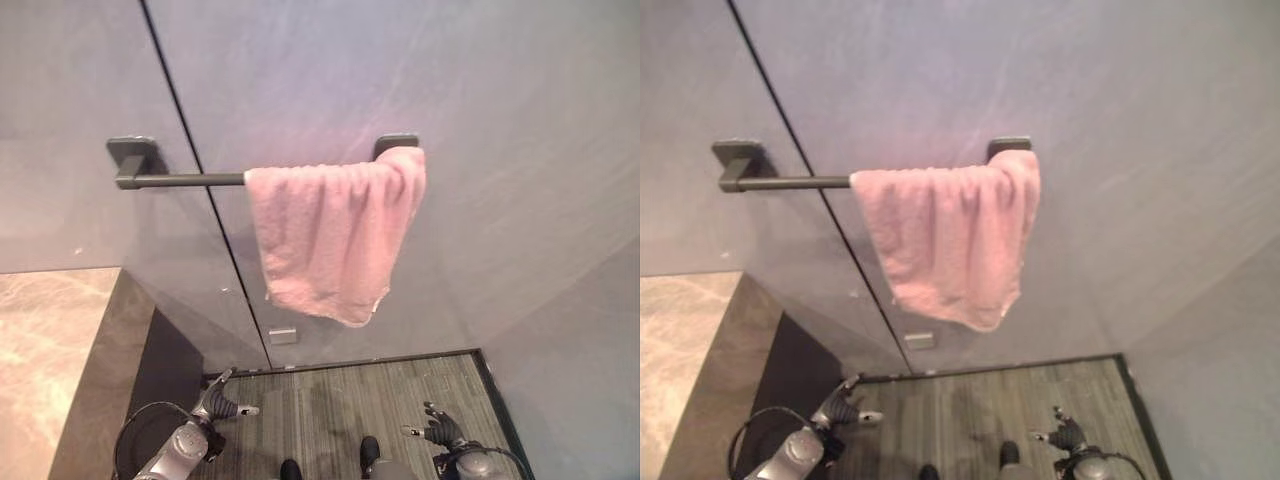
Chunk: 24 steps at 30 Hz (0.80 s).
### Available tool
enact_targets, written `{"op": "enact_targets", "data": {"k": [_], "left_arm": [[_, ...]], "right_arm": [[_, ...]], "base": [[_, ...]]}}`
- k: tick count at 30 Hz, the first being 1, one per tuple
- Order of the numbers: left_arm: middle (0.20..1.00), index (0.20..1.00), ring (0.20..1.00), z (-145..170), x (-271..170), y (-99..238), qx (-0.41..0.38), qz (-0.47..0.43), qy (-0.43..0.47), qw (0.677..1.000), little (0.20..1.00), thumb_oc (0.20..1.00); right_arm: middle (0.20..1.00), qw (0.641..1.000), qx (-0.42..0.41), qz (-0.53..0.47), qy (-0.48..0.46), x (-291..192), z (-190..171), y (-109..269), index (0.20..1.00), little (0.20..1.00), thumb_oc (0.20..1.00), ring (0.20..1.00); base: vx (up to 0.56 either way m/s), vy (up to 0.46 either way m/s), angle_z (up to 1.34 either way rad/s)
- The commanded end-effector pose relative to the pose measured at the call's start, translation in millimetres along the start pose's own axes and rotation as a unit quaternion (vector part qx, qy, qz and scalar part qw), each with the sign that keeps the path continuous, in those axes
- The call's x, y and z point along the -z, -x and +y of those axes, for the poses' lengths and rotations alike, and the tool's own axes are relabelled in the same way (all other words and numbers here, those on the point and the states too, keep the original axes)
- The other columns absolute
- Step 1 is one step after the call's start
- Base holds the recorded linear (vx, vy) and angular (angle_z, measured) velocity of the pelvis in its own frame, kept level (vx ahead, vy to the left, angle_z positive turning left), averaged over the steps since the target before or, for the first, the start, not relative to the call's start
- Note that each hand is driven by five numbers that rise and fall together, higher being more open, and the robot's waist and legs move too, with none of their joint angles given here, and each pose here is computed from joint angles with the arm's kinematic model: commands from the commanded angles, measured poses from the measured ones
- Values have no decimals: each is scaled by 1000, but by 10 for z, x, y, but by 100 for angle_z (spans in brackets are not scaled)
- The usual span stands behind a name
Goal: Put brush and paste in cup on sink, flatten towel.
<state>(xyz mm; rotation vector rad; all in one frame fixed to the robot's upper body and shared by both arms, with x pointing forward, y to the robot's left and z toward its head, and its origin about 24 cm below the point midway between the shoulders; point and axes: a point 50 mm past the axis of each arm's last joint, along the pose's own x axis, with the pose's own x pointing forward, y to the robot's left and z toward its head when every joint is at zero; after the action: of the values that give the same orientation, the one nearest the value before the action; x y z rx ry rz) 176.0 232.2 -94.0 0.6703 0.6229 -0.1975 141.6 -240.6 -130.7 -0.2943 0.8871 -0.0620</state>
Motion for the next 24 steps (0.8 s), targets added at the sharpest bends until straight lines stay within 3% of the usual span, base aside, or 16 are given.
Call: {"op": "enact_targets", "data": {"k": [1,4,9,14,19,24], "left_arm": [[1000,1000,1000,396,-187,73,-22,-79,-22,996,1000,1000],[1000,1000,1000,533,-190,128,-33,-88,-22,995,1000,1000],[1000,1000,1000,1107,-411,230,-102,-144,-15,984,1000,1000],[1000,1000,1000,1403,-635,244,-146,-185,-2,972,1000,1000],[1000,1000,1000,1630,-1171,163,-179,-267,6,947,1000,1000],[1000,1000,1000,1513,-1674,50,-159,-337,36,927,1000,1000]], "right_arm": [[1000,992,57,-105,-39,-407,-590,38,1000,1000,1000,1000],[1000,988,58,-135,-43,-533,-694,70,1000,1000,1000,1000],[1000,965,23,-258,-34,-1171,-952,224,1000,1000,1000,1000],[1000,944,-16,-330,-6,-1684,-939,322,1000,1000,1000,1000],[1000,906,-77,-414,42,-2467,-636,420,1000,1000,1000,1000],[1000,879,-99,-460,77,-2935,-233,491,1000,1000,1000,1000]], "base": [[51,-103,-1],[31,-56,5],[27,-40,10],[3,-3,8],[-95,9,-2],[-48,-1,-2]]}}
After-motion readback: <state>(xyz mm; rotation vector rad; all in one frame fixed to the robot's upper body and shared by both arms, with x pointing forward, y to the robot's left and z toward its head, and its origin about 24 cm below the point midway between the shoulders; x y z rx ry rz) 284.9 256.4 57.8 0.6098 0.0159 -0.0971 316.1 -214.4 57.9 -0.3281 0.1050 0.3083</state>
